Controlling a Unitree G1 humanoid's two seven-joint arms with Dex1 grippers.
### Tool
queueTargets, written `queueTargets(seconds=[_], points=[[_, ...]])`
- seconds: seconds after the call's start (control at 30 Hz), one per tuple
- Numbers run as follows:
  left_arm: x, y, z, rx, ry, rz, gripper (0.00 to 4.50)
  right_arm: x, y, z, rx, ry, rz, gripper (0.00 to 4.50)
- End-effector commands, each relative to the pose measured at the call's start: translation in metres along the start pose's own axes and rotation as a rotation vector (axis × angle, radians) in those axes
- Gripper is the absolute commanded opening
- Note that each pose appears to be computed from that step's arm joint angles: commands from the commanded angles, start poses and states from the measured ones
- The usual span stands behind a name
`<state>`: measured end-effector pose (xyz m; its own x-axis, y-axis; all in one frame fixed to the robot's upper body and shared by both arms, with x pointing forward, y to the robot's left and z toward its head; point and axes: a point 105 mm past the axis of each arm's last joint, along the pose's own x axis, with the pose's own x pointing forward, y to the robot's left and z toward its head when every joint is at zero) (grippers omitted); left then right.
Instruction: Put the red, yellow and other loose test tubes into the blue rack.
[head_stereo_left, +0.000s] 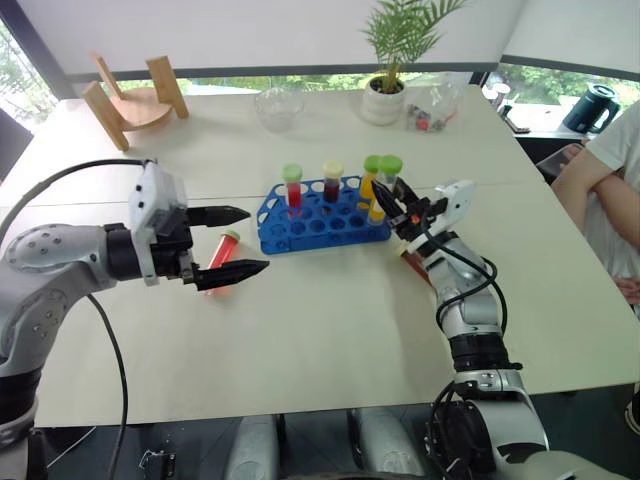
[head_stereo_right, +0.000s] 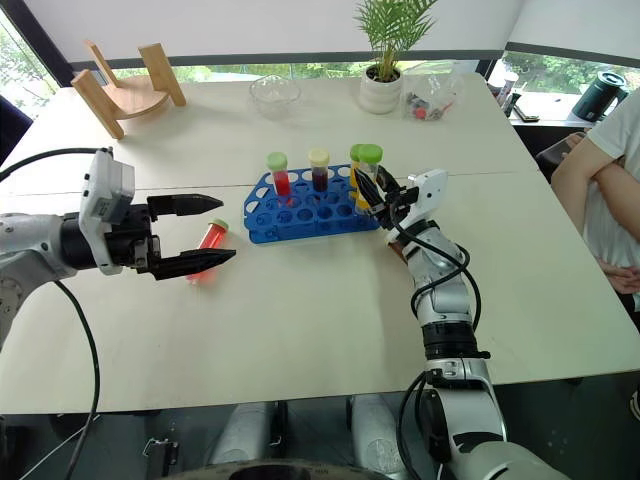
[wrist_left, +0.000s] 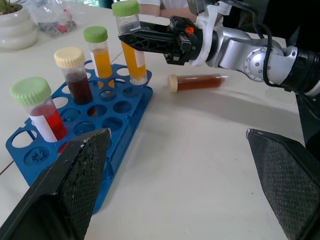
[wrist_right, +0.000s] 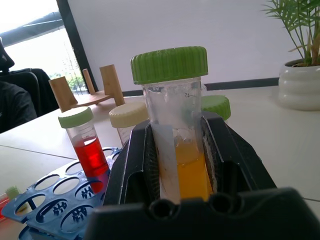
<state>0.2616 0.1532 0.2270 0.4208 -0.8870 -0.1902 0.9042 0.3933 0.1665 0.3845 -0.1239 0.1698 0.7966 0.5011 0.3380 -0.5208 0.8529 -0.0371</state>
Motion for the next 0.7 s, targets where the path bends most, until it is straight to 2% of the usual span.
queueTargets(seconds=[0.03,0.27,0.33,0.37,0.47,0.53,0.6,0.7], points=[[-0.001,-0.003,0.011,0.036,-0.034,0.000,4.50,0.003,0.001,0.005,-0.030,-0.015,0.013,0.78],[0.001,-0.004,0.011,0.032,-0.042,-0.004,4.50,0.004,0.005,-0.004,-0.037,0.011,0.030,0.78],[0.002,-0.004,0.011,0.031,-0.044,-0.006,4.50,0.005,0.006,-0.007,-0.025,0.025,0.030,1.85],[0.002,-0.004,0.010,0.029,-0.045,-0.007,4.50,0.004,0.007,-0.007,-0.027,0.035,0.041,2.09],[0.004,-0.004,0.009,0.023,-0.049,-0.012,4.50,0.002,0.009,-0.001,-0.028,0.064,0.077,3.56],[0.006,-0.006,0.007,0.017,-0.054,-0.016,4.50,-0.008,0.001,0.005,-0.116,0.155,0.077,4.46],[0.009,-0.007,0.004,0.010,-0.059,-0.022,4.50,-0.023,-0.007,0.017,-0.216,0.279,0.109,4.46],[0.012,-0.009,0.002,0.003,-0.065,-0.033,4.50,-0.040,-0.012,0.032,-0.268,0.440,0.162,4.46]])
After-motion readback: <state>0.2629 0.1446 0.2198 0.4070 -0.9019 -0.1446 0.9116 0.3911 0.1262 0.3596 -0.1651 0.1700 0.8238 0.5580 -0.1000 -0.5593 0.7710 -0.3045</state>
